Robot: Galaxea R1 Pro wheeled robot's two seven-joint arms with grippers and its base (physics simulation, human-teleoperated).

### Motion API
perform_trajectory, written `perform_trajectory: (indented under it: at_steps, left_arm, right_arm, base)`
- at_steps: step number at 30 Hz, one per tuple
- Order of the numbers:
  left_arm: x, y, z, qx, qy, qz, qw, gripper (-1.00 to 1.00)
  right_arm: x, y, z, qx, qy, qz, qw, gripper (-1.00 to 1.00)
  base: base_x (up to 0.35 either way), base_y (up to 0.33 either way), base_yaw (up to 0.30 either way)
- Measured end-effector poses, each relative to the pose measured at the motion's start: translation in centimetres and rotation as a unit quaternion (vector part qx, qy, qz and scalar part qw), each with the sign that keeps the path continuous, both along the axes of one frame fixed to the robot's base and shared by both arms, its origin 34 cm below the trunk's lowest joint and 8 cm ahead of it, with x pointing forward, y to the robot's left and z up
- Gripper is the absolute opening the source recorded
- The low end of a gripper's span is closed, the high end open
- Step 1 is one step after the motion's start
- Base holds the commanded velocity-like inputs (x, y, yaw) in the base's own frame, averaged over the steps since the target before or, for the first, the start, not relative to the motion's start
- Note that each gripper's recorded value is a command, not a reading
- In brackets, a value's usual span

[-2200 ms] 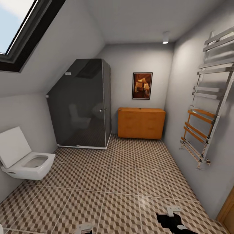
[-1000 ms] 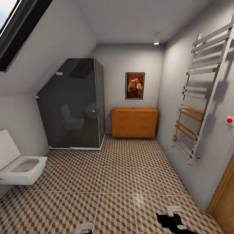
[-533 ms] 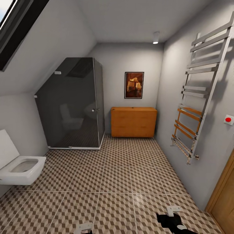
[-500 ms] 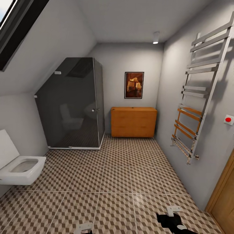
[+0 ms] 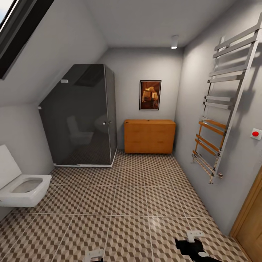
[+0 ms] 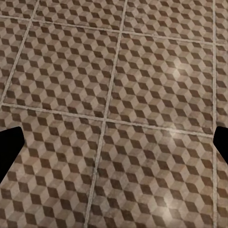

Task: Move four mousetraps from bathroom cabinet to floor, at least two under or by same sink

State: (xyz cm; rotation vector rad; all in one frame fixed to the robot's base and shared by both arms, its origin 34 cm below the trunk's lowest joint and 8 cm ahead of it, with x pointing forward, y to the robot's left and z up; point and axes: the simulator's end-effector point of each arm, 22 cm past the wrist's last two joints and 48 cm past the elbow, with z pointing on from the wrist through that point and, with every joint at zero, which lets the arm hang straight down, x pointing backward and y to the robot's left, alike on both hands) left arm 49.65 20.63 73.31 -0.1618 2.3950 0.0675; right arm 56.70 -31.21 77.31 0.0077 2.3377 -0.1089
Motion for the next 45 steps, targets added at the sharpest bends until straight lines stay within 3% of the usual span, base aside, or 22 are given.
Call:
perform_trajectory:
  at_steps: [16,45]
  left_arm:
    - [-0.2,0.0,-0.23,0.0,0.003,0.0,1.0,1.0]
    - [-0.23,0.0,-0.23,0.0,0.004,0.0,1.0,1.0]
  right_arm:
    - [-0.16,0.0,-0.25,0.0,0.003,0.0,1.0,1.0]
    - [-0.18,0.0,-0.25,0.0,0.003,0.0,1.0,1.0]
  base:
    - [0.048,0.0,-0.024]
    - [0.319,0.0,0.0]
